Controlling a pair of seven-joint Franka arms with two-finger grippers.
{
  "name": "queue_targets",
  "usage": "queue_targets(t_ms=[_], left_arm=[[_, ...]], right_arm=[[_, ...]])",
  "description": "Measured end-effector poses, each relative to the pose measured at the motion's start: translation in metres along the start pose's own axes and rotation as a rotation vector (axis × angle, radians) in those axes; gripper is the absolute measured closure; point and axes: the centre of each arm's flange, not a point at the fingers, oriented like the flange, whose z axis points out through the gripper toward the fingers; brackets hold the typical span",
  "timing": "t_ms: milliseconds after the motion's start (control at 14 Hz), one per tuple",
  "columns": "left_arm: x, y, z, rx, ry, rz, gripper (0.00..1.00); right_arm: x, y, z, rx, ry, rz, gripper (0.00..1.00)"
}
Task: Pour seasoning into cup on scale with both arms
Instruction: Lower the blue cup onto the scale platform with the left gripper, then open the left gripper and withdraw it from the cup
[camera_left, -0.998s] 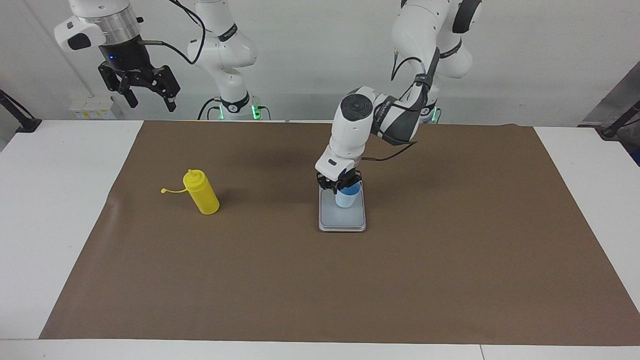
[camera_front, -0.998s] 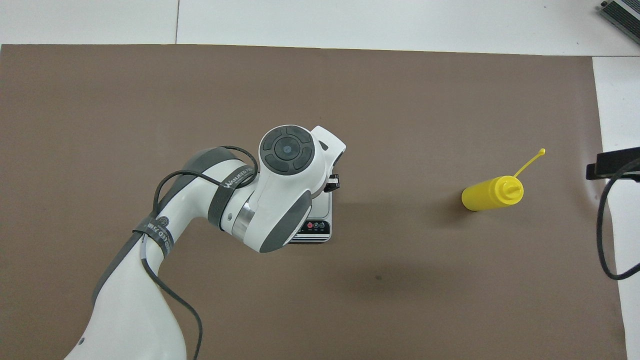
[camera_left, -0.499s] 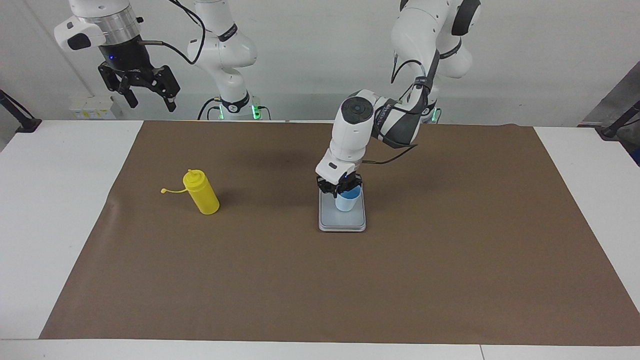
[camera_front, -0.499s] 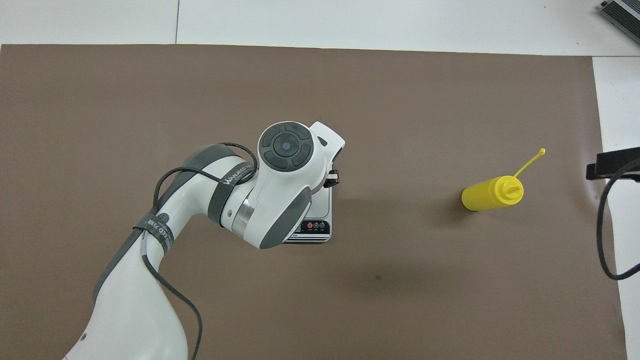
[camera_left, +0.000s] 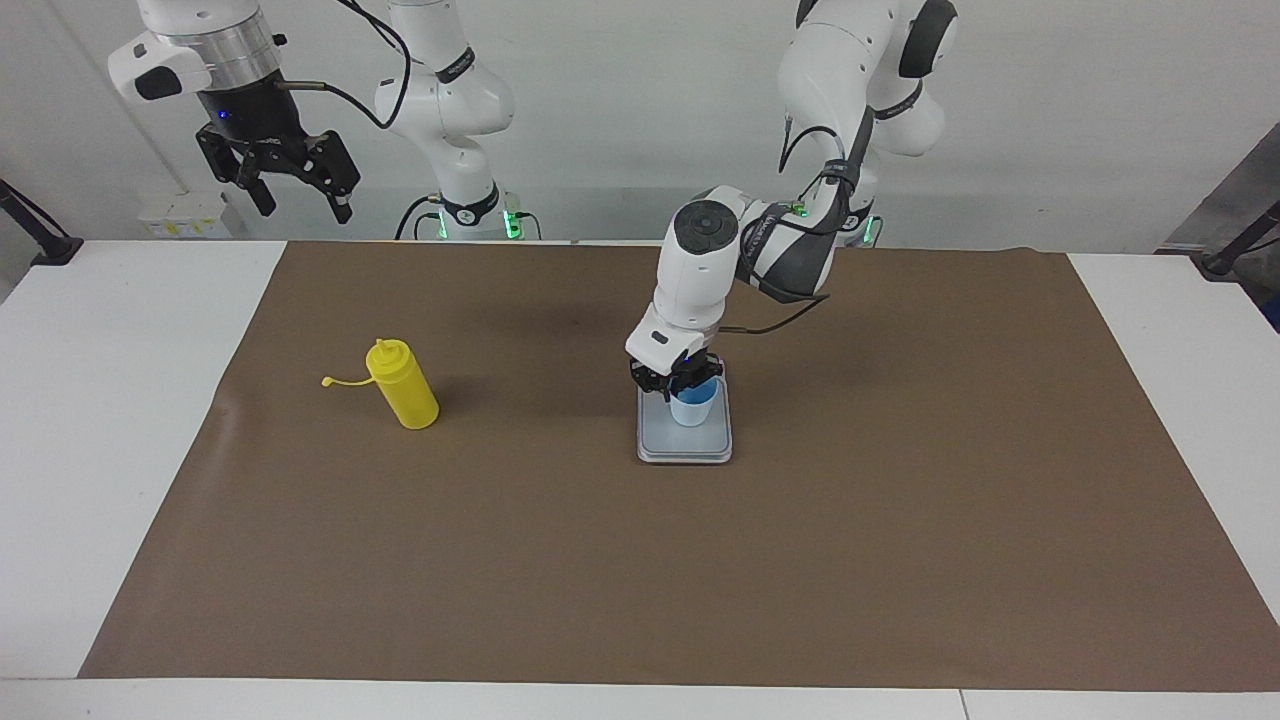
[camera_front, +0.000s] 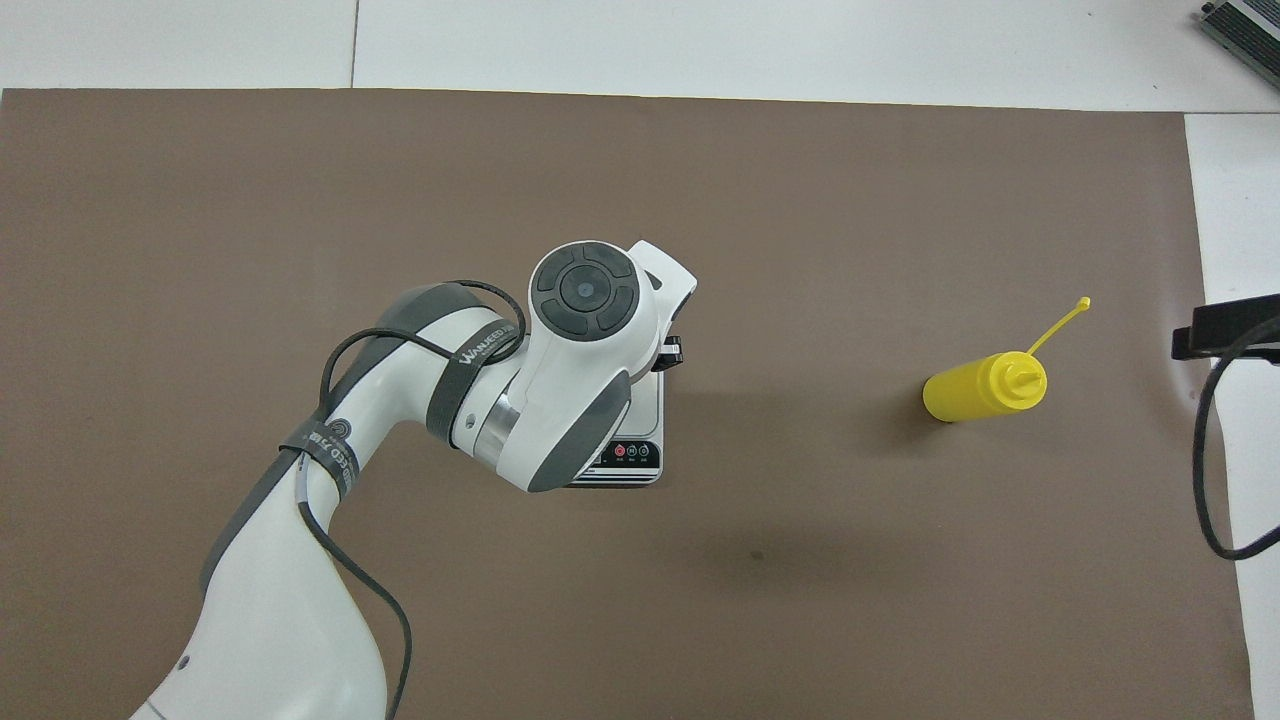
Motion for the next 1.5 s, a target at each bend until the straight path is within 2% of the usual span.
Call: queue_targets(t_ms=[356,499,570,784,855,1141,1497], left_arm=[[0.0,0.001,-0.001,0.021,0.018,0.02,0.92],[0.003,-0.001,0.002,0.034,0.023,0.022,0.74],[0.004,-0.001,0.004,0.036,0.022,0.021,0.68],[0.006,0.0,0.003,0.048,0.02,0.025,0.63],[0.008,0.002,-0.001,0.056,0.016,0.027,0.57],[0.014,0.01,-0.025,0.08,-0.007,0.031,0.55],[0.014,0.017,-0.034,0.087,-0.021,0.037,0.55]], right_arm=[[0.0,0.0,0.0,0.0,0.0,0.0,0.0],[0.0,0.0,0.0,0.0,0.0,0.0,0.0],[0.0,0.0,0.0,0.0,0.0,0.0,0.0],[0.0,0.0,0.0,0.0,0.0,0.0,0.0],[0.0,0.0,0.0,0.0,0.0,0.0,0.0],[0.0,0.0,0.0,0.0,0.0,0.0,0.0],[-0.001,0.001,-0.001,0.0,0.0,0.002,0.0]])
